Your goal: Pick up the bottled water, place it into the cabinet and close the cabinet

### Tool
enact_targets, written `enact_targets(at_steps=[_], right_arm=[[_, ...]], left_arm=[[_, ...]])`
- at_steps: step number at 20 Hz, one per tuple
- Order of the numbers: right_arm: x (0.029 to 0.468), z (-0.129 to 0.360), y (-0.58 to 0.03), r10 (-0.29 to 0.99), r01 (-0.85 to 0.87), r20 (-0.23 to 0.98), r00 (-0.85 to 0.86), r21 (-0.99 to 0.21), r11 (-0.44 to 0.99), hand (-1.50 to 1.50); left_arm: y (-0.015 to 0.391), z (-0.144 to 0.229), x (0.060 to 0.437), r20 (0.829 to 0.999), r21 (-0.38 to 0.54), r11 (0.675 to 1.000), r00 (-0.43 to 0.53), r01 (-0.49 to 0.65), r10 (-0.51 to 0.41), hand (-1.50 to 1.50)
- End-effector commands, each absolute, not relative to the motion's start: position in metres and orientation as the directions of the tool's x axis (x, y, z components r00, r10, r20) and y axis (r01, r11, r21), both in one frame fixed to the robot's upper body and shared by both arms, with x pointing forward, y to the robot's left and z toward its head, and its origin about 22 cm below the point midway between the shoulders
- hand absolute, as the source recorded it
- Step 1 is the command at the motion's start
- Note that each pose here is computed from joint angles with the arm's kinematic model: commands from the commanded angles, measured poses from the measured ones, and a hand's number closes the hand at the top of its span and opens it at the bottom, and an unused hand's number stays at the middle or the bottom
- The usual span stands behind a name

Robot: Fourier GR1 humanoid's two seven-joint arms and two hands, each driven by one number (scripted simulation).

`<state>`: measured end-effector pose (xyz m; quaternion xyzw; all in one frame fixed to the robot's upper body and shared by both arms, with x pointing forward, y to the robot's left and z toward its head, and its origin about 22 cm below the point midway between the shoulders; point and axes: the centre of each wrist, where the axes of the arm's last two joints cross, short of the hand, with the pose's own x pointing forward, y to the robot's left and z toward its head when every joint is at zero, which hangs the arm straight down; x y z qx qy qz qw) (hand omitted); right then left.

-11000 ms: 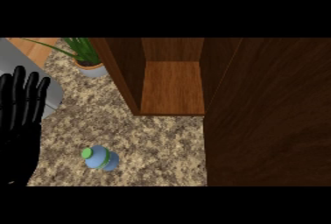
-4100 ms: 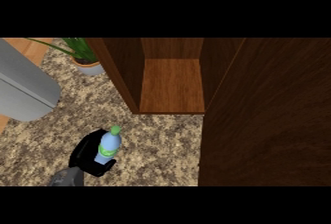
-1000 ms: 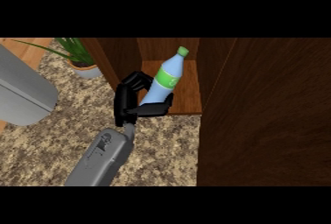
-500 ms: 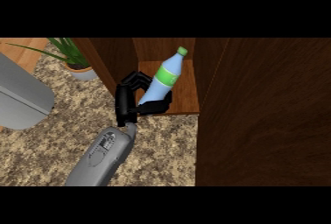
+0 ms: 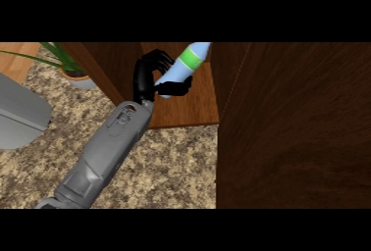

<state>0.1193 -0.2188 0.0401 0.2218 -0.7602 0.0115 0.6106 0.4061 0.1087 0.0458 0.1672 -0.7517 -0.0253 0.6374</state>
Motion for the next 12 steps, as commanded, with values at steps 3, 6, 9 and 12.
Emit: enact_targets(at_steps=[3, 6, 9, 12], right_arm=[[0.123, 0.049, -0.218, -0.322, -0.359, 0.932, -0.168, 0.246, 0.900, -1.50], [0.123, 0.036, -0.225, -0.325, -0.346, 0.931, -0.165, 0.254, 0.903, -1.50], [0.123, 0.035, -0.223, -0.324, -0.343, 0.930, -0.174, 0.251, 0.905, -1.50], [0.114, 0.033, -0.219, -0.333, -0.352, 0.930, -0.153, 0.263, 0.898, -1.50]], left_arm=[[0.116, 0.043, 0.428, 0.892, 0.398, 0.877, -0.113, -0.269, -0.439, 1.50], [0.123, 0.051, 0.437, 0.881, 0.418, 0.855, -0.093, -0.307, -0.464, -1.50], [0.134, 0.049, 0.439, 0.880, 0.413, 0.854, -0.103, -0.316, -0.464, -1.50], [0.136, 0.035, 0.435, 0.876, 0.428, 0.847, -0.084, -0.316, -0.474, -1.50]])
